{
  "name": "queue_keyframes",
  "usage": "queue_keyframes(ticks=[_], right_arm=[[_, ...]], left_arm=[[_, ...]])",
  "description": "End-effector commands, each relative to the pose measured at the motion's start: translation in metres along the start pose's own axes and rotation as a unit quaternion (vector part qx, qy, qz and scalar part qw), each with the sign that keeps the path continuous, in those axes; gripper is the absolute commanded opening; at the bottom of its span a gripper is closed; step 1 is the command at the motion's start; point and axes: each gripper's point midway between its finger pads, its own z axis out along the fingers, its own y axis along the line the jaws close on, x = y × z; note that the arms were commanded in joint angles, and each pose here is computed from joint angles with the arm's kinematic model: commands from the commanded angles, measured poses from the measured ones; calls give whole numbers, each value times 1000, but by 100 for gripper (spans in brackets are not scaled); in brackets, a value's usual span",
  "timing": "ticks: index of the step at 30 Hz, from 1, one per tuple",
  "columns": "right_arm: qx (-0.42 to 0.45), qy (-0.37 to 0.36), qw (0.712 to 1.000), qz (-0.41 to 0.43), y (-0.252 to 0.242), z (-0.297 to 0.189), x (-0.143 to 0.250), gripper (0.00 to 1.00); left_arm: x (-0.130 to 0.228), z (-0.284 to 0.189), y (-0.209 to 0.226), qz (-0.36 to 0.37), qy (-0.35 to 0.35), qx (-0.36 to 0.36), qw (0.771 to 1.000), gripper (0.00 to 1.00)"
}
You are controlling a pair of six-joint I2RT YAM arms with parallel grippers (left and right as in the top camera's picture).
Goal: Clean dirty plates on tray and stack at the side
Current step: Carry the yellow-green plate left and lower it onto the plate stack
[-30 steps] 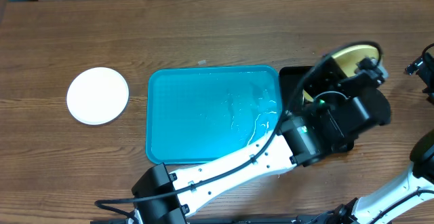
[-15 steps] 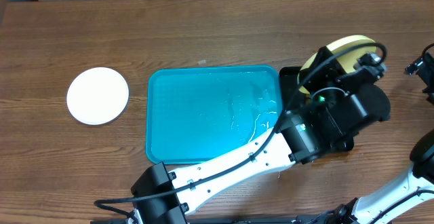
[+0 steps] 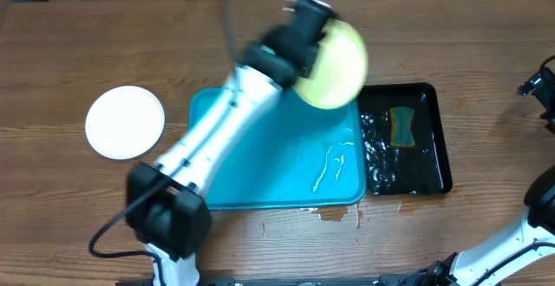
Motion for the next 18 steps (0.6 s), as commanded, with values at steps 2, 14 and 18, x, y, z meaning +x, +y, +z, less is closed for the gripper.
queue_keyframes(ticks=[2, 14, 18], right_arm=[[-6, -19, 1000, -3, 6, -13, -7, 100], [-6, -19, 1000, -3, 6, -13, -7, 100], [-6, -19, 1000, -3, 6, -13, -7, 100]], left_arm=[[21, 19, 102, -212, 80, 62, 972, 4], [170, -23, 348, -469, 203, -112, 852, 4], [200, -30, 369, -500, 217, -128, 829, 4]])
